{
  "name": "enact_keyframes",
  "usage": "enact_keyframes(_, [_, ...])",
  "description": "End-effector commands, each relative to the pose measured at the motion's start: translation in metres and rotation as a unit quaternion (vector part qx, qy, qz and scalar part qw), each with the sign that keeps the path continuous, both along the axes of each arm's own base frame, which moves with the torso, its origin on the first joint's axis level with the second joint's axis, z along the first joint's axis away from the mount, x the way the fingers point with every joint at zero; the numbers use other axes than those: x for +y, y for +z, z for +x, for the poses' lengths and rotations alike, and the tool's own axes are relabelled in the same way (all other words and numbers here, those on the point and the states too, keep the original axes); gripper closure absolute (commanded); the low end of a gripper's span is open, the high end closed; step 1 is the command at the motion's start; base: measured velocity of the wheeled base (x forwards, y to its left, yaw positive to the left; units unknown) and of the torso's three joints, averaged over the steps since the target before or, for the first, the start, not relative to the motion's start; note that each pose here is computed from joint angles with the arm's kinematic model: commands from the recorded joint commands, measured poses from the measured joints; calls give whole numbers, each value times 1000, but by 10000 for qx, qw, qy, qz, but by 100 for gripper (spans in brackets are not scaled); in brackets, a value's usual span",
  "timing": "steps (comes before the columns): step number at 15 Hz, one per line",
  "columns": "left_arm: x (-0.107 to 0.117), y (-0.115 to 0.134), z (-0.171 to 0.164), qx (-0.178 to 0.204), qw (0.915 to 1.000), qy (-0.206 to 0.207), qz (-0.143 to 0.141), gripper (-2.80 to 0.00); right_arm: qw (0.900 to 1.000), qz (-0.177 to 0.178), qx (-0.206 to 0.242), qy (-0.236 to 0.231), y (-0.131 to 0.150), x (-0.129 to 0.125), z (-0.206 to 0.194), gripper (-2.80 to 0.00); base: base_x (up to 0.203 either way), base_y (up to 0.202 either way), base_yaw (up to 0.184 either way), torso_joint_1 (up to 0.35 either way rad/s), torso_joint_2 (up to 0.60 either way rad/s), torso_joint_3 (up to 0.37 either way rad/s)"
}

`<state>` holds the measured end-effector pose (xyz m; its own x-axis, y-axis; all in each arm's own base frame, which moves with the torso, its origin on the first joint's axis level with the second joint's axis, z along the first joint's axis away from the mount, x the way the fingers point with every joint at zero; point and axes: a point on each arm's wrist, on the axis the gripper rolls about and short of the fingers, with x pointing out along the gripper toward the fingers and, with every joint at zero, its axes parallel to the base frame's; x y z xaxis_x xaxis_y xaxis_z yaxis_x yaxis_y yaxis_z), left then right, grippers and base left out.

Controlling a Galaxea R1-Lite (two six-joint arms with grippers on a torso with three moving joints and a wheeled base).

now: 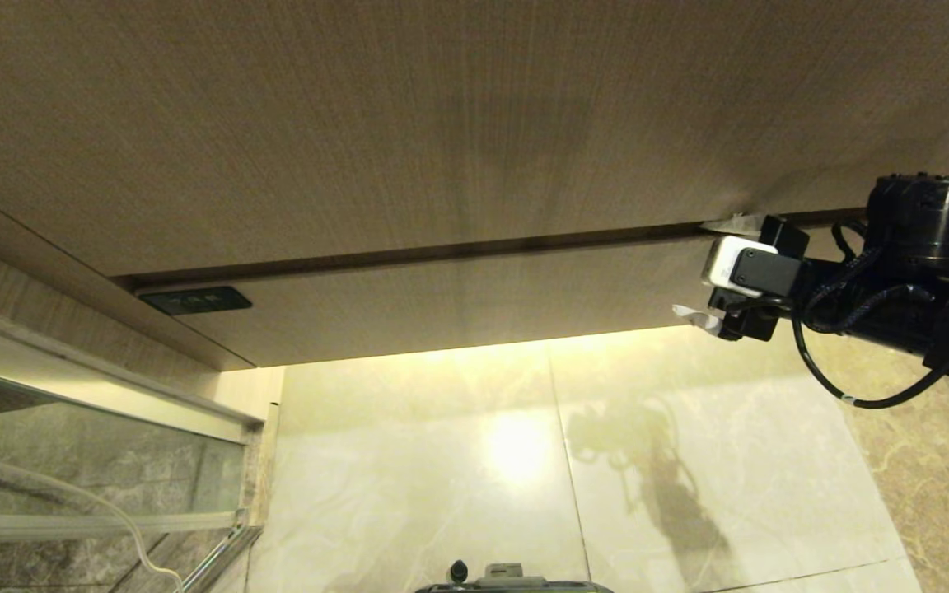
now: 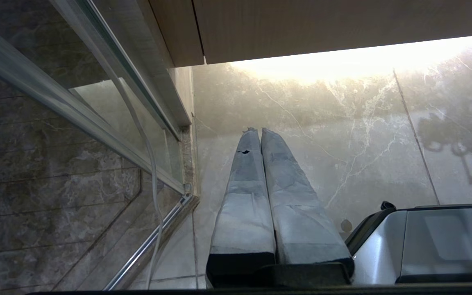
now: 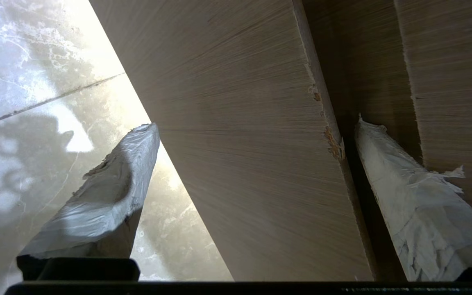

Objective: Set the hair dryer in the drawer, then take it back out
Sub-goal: Pull open the drawer

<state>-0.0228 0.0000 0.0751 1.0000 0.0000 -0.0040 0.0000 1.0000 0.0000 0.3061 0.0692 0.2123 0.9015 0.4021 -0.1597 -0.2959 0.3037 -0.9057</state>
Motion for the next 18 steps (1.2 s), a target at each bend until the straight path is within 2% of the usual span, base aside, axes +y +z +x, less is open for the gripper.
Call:
enact_keyframes(1, [0,0,0,-5,10000,0,0,0,10000,-42,40,0,-5,1,4,-280,0,0,0,0,0,0])
enact_keyframes(9, [0,0,0,-14,10000,0,0,0,9915,-355,1190,-376,-23,-11,-13,-280,0,0,0,0,0,0])
enact_keyframes(18, [0,0,0,-7,10000,0,0,0,9835,-467,1667,-533,-33,-21,-37,-280,0,0,0,0,0,0])
